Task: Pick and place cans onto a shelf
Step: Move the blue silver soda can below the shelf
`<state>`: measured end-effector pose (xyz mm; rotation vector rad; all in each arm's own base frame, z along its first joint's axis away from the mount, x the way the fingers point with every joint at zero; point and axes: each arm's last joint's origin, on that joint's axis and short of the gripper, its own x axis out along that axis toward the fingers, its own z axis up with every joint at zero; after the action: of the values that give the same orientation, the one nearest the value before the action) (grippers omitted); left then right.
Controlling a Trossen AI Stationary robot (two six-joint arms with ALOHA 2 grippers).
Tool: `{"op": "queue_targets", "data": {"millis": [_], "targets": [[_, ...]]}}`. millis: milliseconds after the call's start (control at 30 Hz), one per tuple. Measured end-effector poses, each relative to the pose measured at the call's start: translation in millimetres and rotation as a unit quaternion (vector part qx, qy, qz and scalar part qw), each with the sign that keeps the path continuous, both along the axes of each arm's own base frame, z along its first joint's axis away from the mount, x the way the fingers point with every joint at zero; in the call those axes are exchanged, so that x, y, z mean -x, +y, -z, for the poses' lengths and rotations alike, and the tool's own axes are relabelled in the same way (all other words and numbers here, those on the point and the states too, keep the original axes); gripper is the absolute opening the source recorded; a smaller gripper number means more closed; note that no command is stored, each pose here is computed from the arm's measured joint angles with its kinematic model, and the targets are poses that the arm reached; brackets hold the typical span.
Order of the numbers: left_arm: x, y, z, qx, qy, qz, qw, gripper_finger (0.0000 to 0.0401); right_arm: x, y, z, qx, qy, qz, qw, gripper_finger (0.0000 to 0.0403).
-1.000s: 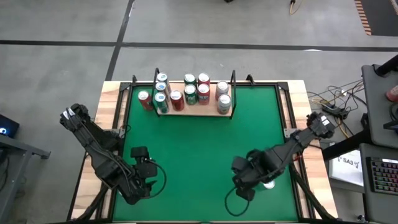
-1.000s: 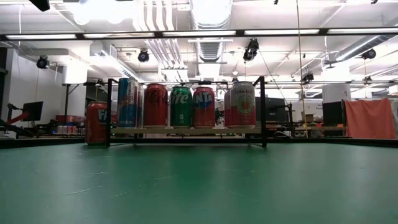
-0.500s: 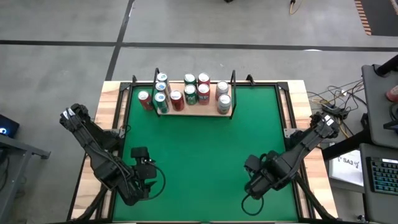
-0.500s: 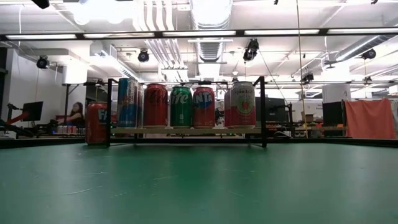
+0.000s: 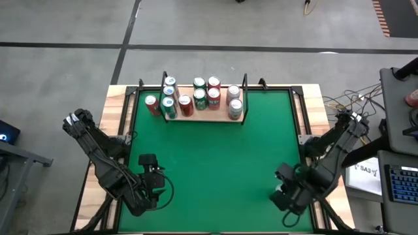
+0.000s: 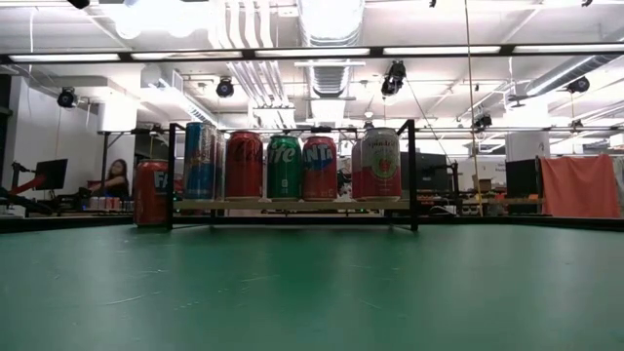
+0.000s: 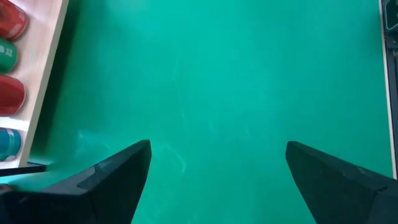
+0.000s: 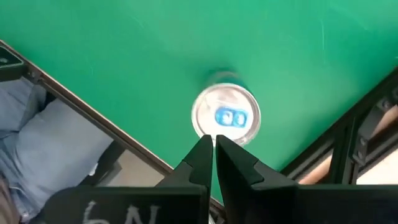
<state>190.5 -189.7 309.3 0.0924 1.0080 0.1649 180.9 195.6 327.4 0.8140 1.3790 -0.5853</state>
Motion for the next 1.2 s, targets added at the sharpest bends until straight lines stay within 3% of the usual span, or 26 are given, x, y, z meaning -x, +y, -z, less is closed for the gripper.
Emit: {"op": "queue_targets", "data": {"millis": [500, 633, 767, 1200], "targets": [[-2, -1, -1, -0.005, -0.017, 0.001, 1.000, 0.0356, 4, 6, 10, 0.014, 0.015, 0.001, 1.000, 0.0014], [-2, -1, -1, -0.002, -0.021, 0.000, 1.000, 0.0356, 4, 6, 11, 0.014, 0.017, 0.016, 1.000, 0.0032], [-3, -2, -1, 0.001, -0.023, 0.000, 1.000, 0.0356, 4, 6, 11, 0.013, 0.018, 0.028, 0.999, 0.0081], [-3, -2, -1, 0.002, -0.024, 0.000, 1.000, 0.0356, 3, 8, 20, 0.026, 0.035, 0.066, 0.997, 0.0301]]}}
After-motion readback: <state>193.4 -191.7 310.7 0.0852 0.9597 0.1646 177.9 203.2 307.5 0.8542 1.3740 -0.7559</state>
